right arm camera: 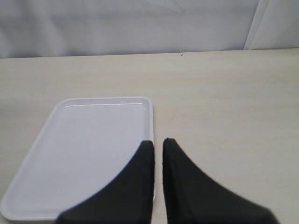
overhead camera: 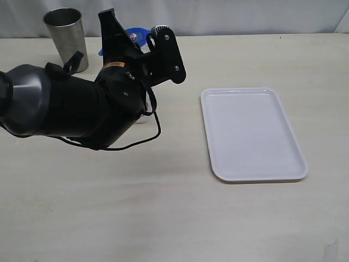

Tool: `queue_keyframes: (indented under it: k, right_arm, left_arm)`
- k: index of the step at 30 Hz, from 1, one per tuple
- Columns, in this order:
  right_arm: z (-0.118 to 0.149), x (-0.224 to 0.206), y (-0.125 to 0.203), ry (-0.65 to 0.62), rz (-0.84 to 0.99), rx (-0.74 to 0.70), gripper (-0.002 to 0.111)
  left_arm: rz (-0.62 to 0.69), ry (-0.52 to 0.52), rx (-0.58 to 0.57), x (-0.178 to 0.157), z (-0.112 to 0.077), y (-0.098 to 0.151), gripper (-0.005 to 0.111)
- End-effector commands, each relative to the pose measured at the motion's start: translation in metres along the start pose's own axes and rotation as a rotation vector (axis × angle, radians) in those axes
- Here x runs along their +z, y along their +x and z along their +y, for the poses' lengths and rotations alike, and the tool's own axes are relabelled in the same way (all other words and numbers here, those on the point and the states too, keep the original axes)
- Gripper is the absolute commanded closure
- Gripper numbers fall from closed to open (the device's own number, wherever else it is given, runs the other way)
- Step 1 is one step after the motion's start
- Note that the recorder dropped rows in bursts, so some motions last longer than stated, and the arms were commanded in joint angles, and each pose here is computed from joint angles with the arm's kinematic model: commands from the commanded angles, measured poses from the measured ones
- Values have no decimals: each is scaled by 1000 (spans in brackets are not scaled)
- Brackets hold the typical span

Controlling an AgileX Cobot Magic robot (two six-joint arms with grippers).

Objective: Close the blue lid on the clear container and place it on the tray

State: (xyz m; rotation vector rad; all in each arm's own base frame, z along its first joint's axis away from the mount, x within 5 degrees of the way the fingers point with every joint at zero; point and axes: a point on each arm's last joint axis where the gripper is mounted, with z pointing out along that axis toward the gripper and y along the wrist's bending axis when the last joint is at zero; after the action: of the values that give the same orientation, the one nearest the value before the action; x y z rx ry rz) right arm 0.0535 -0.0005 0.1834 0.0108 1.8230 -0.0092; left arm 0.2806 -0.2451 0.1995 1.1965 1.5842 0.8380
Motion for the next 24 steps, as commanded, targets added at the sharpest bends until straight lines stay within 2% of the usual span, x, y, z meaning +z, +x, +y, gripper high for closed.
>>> queue_keyframes:
  k: [1,7,12,24]
  right_arm:
    - [0,0,1,2,4,4,101]
    - [0,0,1,2,4,4,101]
    - [0,0,1,2,4,4,101]
    - [0,0,1,2,4,4,101]
  left_arm:
    - [-15,-24,35,-7,2,-5,107]
    - [-29,-1,35,-7,-1,-6,107]
    - [5,-56,35,-7,4,-3,107]
    - [11,-46,22,-12,1,-6,107]
